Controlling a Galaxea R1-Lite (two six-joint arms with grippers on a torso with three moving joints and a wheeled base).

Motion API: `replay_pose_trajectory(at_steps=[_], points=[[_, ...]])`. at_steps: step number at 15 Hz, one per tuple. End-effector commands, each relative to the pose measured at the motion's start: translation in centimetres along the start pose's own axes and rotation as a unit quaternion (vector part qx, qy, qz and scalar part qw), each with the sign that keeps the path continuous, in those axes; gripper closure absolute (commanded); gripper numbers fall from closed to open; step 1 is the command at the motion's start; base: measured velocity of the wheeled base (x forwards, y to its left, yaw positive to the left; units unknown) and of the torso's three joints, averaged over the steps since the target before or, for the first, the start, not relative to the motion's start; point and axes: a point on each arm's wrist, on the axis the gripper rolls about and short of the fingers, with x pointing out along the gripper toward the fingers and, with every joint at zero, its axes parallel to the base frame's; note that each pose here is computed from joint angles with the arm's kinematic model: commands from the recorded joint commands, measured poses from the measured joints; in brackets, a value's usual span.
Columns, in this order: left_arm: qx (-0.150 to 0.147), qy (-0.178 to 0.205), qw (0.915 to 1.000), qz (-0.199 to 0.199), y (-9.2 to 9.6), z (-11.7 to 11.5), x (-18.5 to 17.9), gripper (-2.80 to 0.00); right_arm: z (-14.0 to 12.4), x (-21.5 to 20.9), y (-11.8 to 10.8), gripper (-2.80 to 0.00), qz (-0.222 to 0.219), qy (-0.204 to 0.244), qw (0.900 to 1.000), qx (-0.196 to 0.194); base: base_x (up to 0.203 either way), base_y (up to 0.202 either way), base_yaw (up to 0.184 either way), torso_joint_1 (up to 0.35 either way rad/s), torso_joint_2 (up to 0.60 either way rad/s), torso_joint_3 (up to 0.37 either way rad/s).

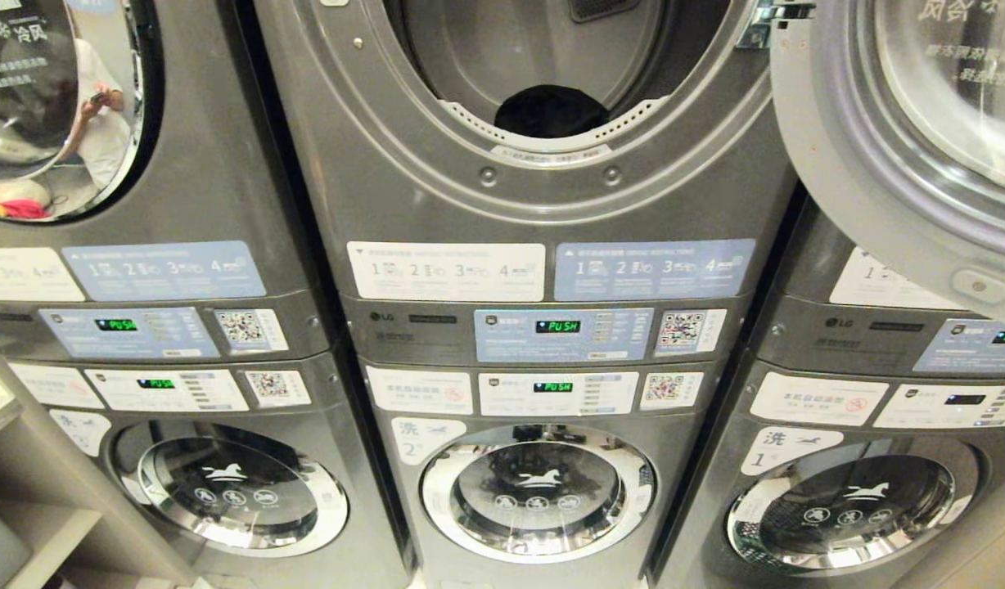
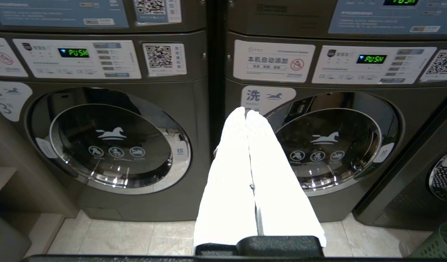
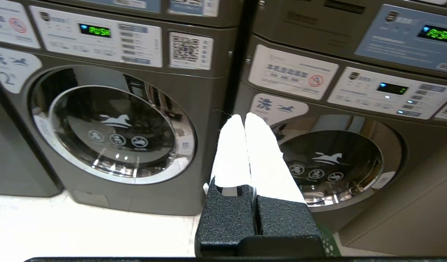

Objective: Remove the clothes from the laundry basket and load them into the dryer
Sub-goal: Close the dryer

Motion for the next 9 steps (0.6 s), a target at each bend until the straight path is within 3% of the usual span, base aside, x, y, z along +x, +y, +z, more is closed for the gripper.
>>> replay_pose_trajectory(at_steps=[1, 9], points=[[0.0, 0.0, 1.0, 0.0, 0.0, 0.0, 0.0, 0.0, 0.0, 0.01, 0.0, 0.0, 0.0, 0.001, 1.0, -0.001, 0.0, -0.189, -0.001, -0.001, 0.01, 0.005], [0.0, 0.0, 1.0, 0.0, 0.0, 0.0, 0.0, 0.0, 0.01, 0.01, 0.0, 0.0, 0.0, 0.0, 1.0, -0.001, 0.0, -0.196, 0.002, 0.003, 0.0, 0.002]])
